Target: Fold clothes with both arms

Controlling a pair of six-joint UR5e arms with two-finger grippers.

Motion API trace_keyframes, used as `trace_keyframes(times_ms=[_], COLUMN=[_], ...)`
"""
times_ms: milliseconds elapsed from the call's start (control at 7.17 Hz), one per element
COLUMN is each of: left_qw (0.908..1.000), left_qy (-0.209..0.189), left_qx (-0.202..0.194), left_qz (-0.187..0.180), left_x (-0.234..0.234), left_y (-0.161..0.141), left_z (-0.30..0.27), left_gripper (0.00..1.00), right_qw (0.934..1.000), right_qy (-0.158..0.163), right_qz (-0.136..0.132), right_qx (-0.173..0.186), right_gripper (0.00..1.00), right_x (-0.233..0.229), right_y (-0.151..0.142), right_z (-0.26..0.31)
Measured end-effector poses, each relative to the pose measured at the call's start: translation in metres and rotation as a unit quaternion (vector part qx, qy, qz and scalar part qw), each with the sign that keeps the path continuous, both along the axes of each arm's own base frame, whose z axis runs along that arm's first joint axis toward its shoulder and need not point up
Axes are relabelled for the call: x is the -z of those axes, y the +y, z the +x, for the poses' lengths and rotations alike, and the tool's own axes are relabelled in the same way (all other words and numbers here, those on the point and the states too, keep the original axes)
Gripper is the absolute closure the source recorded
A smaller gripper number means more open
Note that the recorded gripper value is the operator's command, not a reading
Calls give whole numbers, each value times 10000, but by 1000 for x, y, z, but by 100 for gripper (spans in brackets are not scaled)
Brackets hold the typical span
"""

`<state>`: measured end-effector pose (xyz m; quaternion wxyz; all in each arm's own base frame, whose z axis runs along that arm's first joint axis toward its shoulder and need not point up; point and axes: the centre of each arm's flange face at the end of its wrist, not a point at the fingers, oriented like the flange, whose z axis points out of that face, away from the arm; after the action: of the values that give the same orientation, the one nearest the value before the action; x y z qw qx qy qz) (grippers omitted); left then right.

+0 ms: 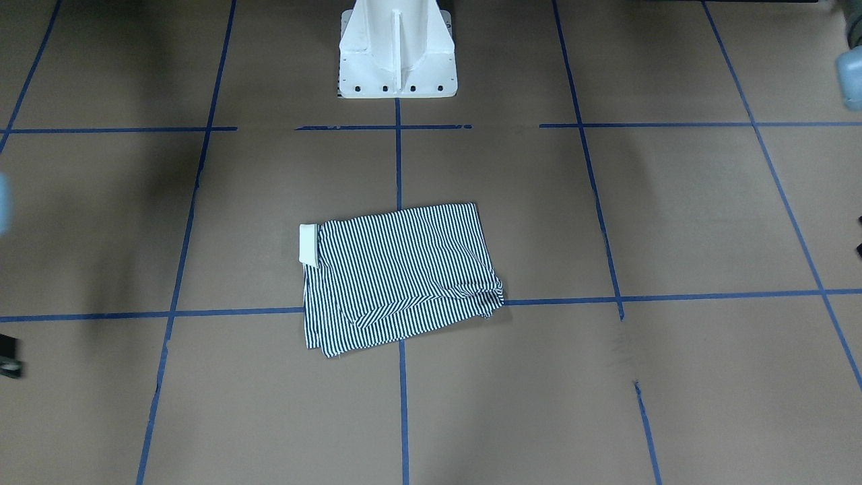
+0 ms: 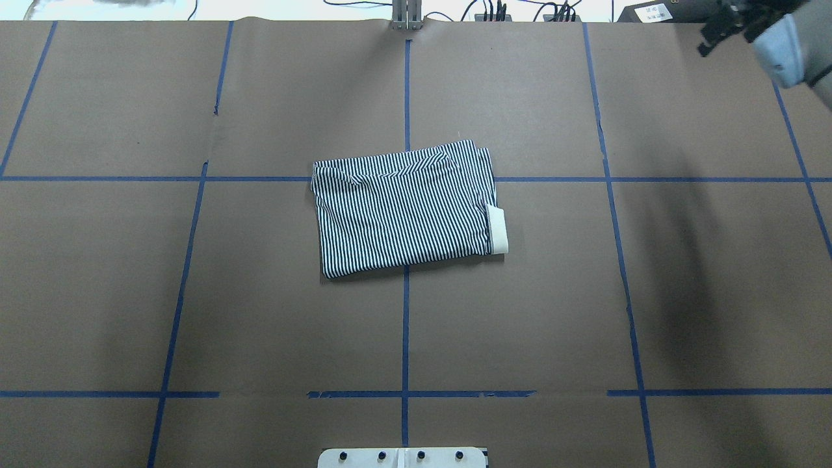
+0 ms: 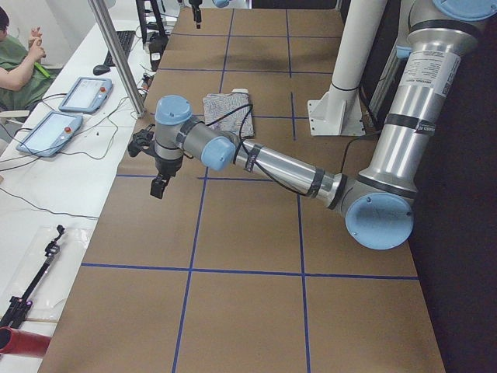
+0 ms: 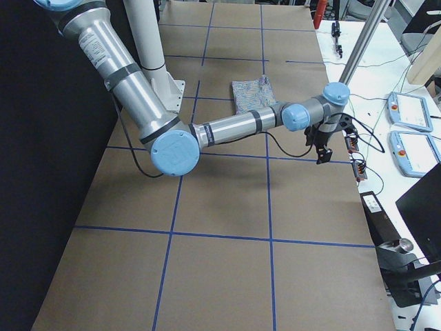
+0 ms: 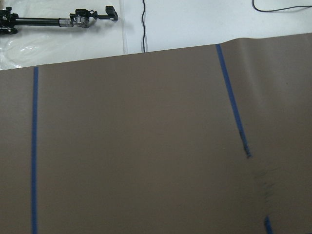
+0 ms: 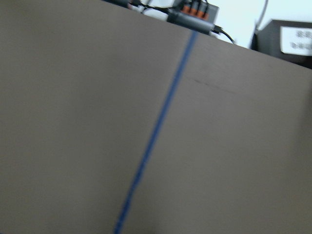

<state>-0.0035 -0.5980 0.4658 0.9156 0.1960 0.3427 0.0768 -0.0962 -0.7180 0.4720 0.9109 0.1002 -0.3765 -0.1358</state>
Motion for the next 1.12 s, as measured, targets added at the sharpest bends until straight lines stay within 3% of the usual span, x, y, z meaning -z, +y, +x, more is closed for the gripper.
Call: trace_keyframes(times_ms=[140, 419, 977, 1116], left_qw=[9991, 9976, 9962, 9955], left_qy=[-259, -446, -578, -554], left_qx=[-318, -535, -561, -577], left_qz=[145, 28, -323, -503], left_x=[-18, -59, -127, -145], left_y=[16, 54, 94, 105], left_z=[-32, -68, -76, -75], left_gripper=[0, 0, 0, 0], right_qw=[9999, 9990, 9997, 9996], right_qy=[8, 74, 51, 3], right_qz=[-105, -412, -96, -157], right_qx=[-7, -126, -205, -241], right_gripper=[0, 0, 0, 0], right_x=[-49, -116, -173, -181], right_y=[20, 74, 159, 182], right_z=[61, 136, 152, 153])
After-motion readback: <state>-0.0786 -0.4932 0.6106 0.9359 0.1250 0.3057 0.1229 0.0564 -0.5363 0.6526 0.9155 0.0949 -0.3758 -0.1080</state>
